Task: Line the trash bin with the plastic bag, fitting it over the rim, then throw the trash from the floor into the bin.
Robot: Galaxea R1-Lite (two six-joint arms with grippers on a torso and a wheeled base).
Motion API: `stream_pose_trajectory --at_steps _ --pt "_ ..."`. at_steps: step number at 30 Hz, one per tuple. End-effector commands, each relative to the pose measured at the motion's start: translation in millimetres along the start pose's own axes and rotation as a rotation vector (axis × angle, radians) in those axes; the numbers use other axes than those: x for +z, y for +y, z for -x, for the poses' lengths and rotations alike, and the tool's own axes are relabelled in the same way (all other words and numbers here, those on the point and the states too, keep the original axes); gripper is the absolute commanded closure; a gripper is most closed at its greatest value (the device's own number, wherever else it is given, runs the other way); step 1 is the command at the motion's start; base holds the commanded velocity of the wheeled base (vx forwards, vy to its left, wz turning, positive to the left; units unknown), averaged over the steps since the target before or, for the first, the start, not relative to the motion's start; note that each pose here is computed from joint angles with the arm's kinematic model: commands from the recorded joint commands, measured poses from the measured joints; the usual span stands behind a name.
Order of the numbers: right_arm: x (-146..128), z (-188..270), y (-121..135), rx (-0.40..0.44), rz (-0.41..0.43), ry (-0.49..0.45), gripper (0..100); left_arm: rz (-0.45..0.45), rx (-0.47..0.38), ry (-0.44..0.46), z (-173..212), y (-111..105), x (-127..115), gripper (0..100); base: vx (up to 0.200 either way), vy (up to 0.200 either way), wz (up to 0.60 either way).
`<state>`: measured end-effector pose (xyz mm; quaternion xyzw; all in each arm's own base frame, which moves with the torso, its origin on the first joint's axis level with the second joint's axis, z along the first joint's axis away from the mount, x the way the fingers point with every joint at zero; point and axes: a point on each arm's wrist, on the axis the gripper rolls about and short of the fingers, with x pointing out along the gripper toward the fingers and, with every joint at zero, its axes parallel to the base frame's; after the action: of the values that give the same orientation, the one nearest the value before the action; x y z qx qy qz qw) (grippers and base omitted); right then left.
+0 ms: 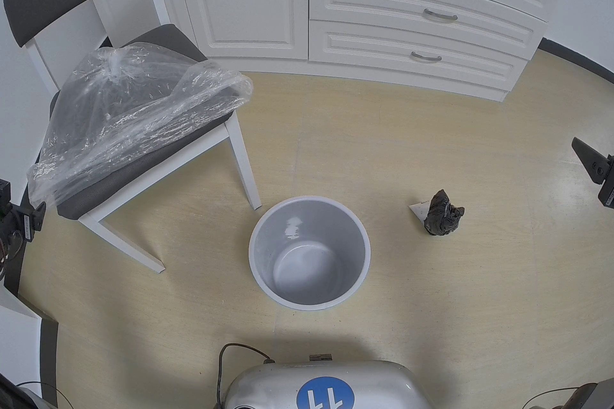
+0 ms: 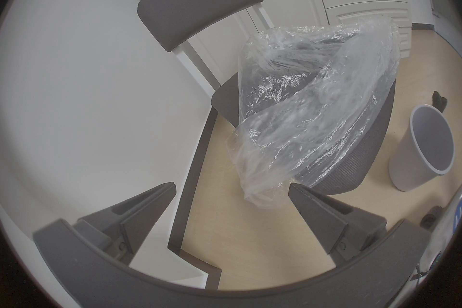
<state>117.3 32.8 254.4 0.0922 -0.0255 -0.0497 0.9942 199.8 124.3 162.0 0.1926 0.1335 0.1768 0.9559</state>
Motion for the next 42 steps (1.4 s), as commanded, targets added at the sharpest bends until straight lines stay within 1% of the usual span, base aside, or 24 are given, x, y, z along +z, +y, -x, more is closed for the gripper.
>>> stream_pose_trajectory --at_steps 1,5,10,12,14,17,18,20,21,24,26,27,28,32,42 --pt "-3.0 0.4 -0.6 0.001 0.007 0.009 0 -0.001 0.006 -0.014 -3.1 -0.4 -1.2 0 0.000 0.000 0.00" --pt "-3.9 -0.1 -0.3 0.002 0.009 0.013 0 -0.009 0.005 -0.038 -14.0 -4.1 -4.8 0 0.000 0.000 0.00" --pt "-4.1 0.2 -0.5 0.002 0.009 0.013 0 -0.019 -0.026 -0.068 -32.2 -17.4 -12.2 0 0.000 0.000 0.00" --pt "-3.7 0.9 -0.8 0.002 0.009 0.010 0 -0.025 -0.025 -0.098 -39.4 -21.8 -14.5 0 0.000 0.000 0.00" --pt "-2.8 1.5 -0.9 0.003 0.007 0.006 0 -0.032 -0.016 -0.149 -45.6 -27.5 -14.3 0 0.000 0.000 0.00" --pt "-2.2 1.5 -0.8 0.003 0.010 0.004 0 -0.042 0.012 -0.230 -50.8 -32.9 -9.3 0 0.000 0.000 0.00" --pt "-2.6 0.8 -0.6 0.003 0.011 0.006 0 -0.046 0.017 -0.279 -54.1 -38.1 -4.0 0 0.000 0.000 0.00" --pt "-2.6 0.8 -0.6 0.003 0.011 0.006 0 -0.046 0.017 -0.279 -54.1 -38.1 -4.0 0 0.000 0.000 0.00" --pt "-3.3 -0.2 -0.2 0.002 0.012 0.010 0 -0.057 -0.018 -0.365 -64.0 -54.6 15.1 0 0.000 0.000 0.00" --pt "-3.2 -0.2 -0.2 0.002 0.011 0.009 0 -0.072 -0.034 -0.414 -71.5 -62.6 26.9 0 0.000 0.000 0.00" --pt "-3.2 -0.2 -0.2 0.002 0.011 0.009 0 -0.083 -0.030 -0.432 -73.4 -62.9 31.3 0 0.000 0.000 0.00" --pt "-3.2 -0.2 -0.2 0.002 0.011 0.009 0 -0.117 -0.022 -0.467 -76.1 -62.5 39.5 0 0.000 0.000 0.00" --pt "-3.2 -0.2 -0.2 0.002 0.011 0.009 0 -0.130 -0.018 -0.482 -77.0 -61.8 42.6 0 0.000 0.000 0.00" --pt "-3.0 -0.5 0.1 0.002 0.011 0.009 0 -0.156 -0.012 -0.507 -75.3 -62.1 49.0 0 0.000 0.000 0.00" --pt "-1.4 1.2 -0.3 0.005 0.009 0.001 0 -0.173 -0.005 -0.508 -70.8 -61.5 48.9 0 0.000 0.000 0.00"
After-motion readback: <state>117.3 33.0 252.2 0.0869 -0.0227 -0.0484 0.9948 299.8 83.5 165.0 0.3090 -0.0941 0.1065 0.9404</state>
